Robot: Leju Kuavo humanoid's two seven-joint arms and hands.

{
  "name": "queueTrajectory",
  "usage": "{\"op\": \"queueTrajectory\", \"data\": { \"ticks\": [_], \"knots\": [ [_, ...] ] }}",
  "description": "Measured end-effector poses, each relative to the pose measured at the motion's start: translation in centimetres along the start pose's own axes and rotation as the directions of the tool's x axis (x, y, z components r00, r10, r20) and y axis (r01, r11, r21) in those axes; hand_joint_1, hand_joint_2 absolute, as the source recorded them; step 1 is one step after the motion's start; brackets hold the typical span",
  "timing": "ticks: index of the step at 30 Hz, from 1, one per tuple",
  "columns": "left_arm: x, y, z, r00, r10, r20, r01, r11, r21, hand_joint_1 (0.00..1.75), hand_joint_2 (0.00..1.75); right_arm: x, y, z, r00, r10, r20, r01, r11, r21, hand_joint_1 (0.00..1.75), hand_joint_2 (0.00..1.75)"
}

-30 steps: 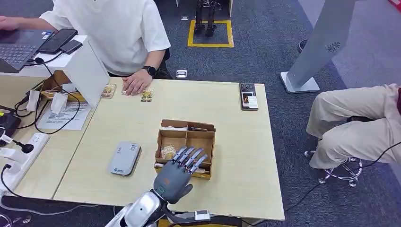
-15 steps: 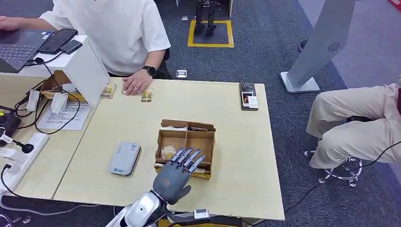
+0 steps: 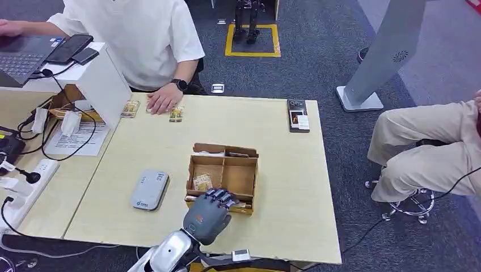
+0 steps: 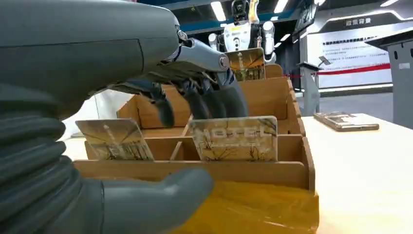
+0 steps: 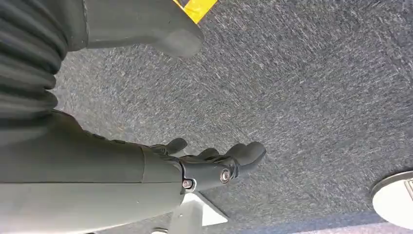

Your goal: Pass the card to the sensor for recognition and then transmit it.

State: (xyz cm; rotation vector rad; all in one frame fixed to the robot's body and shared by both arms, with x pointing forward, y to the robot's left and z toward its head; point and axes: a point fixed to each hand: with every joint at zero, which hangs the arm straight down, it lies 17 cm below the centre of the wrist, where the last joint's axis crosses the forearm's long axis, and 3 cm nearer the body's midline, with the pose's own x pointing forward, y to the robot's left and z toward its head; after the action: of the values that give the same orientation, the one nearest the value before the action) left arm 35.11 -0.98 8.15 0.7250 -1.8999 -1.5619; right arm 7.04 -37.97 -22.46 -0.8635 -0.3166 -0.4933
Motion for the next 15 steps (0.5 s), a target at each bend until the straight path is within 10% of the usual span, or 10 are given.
{"op": "queueTrajectory", "data": {
  "ticks": [15],
  "knots": [
    [-0.46,-0.11,-0.31,1.000,-0.021,-0.012,0.021,1.000,-0.001,1.68,1.75,0.06,0.06,0.00,1.000,0.006,0.003,-0.006,1.000,0.003,0.00,1.75]
  ]
}}
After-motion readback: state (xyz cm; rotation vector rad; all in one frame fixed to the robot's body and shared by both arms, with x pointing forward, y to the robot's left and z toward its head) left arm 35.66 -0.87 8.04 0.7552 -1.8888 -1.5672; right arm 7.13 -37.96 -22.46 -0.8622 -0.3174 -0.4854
